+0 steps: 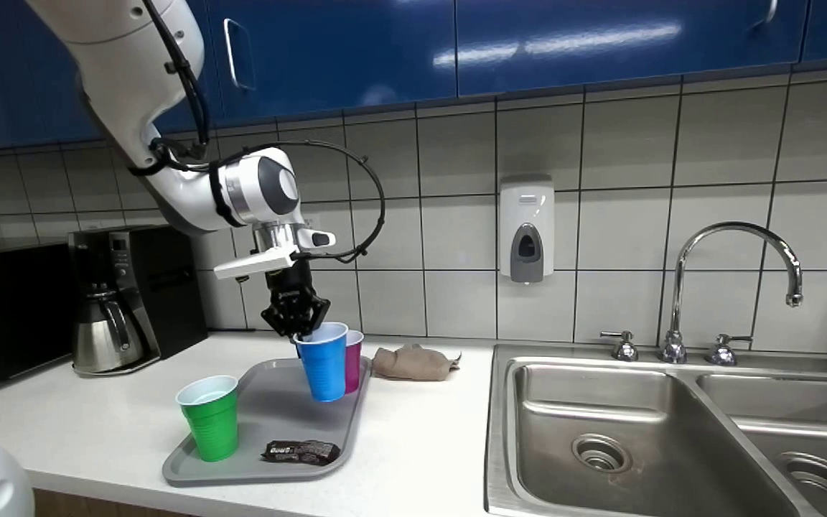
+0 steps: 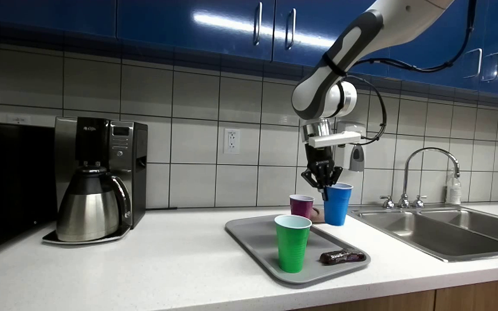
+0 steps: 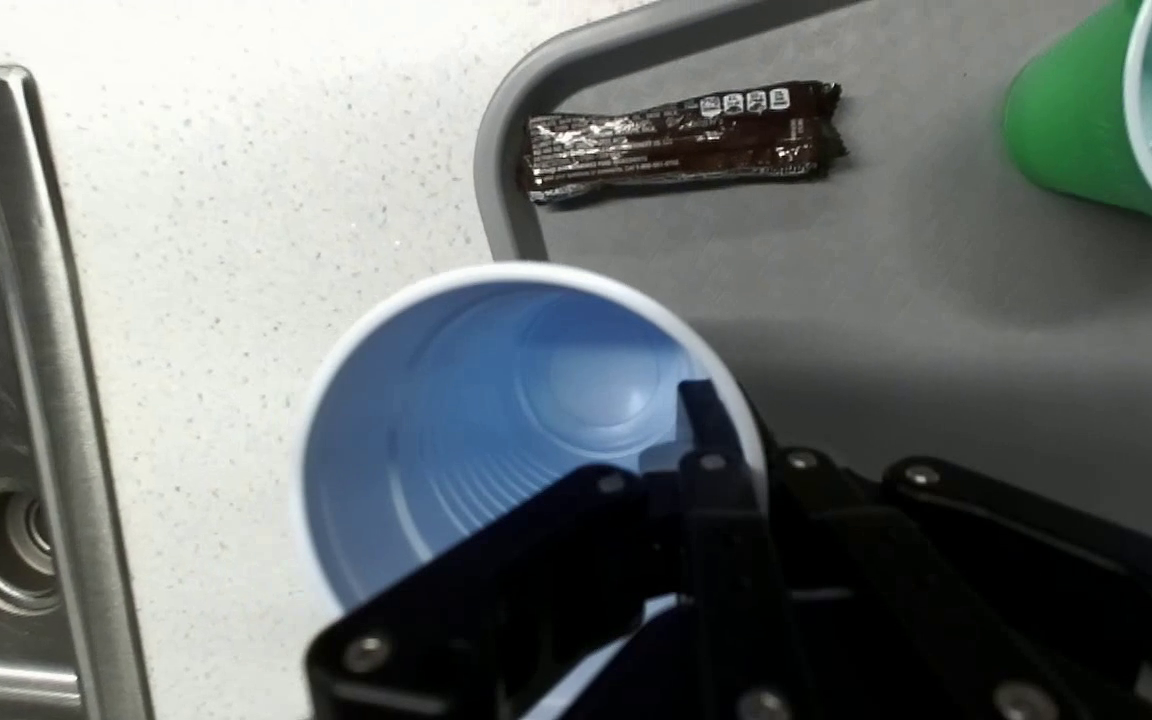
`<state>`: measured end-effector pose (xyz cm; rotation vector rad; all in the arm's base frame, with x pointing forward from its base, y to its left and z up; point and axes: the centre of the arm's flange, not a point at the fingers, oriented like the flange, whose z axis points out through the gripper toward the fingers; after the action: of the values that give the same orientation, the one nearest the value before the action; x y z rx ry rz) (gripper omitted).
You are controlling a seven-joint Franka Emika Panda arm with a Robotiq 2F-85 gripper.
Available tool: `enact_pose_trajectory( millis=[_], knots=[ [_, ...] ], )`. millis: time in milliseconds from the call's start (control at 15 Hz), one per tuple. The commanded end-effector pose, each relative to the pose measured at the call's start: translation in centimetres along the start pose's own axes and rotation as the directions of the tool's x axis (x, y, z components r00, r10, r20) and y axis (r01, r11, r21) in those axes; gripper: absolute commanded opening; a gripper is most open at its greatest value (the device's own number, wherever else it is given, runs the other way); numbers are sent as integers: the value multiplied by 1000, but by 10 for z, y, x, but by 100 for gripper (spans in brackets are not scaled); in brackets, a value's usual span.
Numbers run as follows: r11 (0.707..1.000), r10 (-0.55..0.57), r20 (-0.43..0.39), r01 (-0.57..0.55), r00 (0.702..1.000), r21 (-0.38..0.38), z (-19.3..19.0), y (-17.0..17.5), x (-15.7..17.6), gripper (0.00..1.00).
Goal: Put the blue cup on the grey tray
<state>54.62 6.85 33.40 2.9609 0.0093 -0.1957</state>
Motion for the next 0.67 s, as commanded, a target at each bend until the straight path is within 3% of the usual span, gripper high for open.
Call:
enact_pose_trajectory(
  millis=[0,600],
  knots=[
    [998,-51,25,50,998,32,7,-10,-5,0],
    [982,-172,22,169,985,88,19,-17,-7,0]
  ],
)
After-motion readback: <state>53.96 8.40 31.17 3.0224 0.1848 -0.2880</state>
